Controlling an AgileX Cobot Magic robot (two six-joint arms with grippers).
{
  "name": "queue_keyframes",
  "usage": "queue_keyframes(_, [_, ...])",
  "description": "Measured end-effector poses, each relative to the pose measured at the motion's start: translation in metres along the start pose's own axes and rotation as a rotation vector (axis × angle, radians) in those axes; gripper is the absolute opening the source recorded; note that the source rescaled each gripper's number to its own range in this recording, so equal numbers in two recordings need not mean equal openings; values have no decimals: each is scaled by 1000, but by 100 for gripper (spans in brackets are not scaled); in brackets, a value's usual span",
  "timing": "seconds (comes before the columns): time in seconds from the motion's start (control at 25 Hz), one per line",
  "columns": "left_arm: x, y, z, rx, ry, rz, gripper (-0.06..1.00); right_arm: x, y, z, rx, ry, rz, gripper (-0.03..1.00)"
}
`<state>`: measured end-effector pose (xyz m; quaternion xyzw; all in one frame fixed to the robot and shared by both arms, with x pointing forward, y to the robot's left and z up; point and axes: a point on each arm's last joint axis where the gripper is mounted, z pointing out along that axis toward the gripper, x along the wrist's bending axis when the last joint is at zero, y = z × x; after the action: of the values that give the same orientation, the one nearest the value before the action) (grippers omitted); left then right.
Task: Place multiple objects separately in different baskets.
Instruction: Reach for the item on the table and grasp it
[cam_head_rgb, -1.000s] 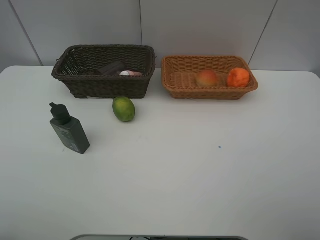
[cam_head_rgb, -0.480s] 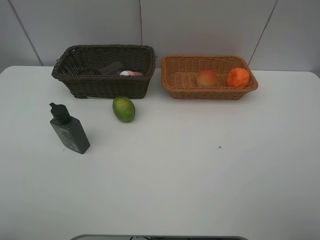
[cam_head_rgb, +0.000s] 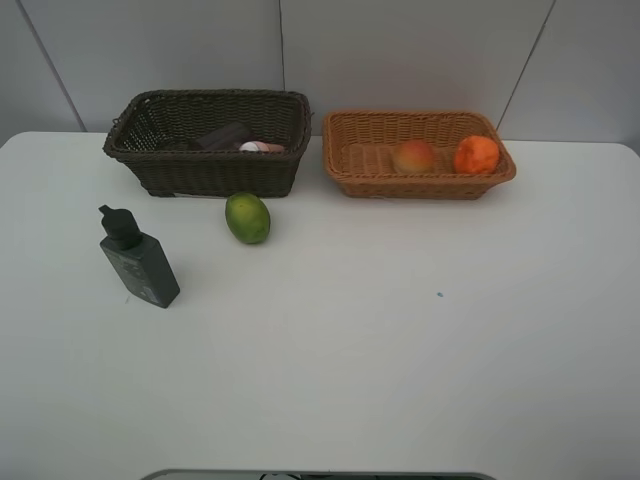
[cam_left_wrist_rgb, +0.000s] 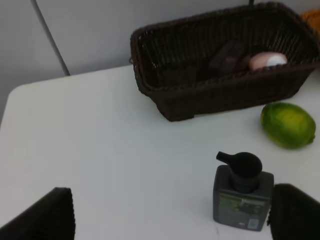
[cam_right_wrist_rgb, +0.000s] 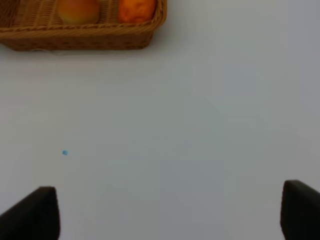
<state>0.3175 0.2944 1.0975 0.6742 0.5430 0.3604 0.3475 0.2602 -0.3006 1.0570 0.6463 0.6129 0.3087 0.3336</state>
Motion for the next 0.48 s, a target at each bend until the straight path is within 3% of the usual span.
queue_keyframes(0.28, [-1,36,71,195,-60,-24,99,0,0,0,0,0,0,91])
queue_keyframes(0.48, [-5,53,122,392,-135,-70,99,0,0,-1,-5,0,0,91])
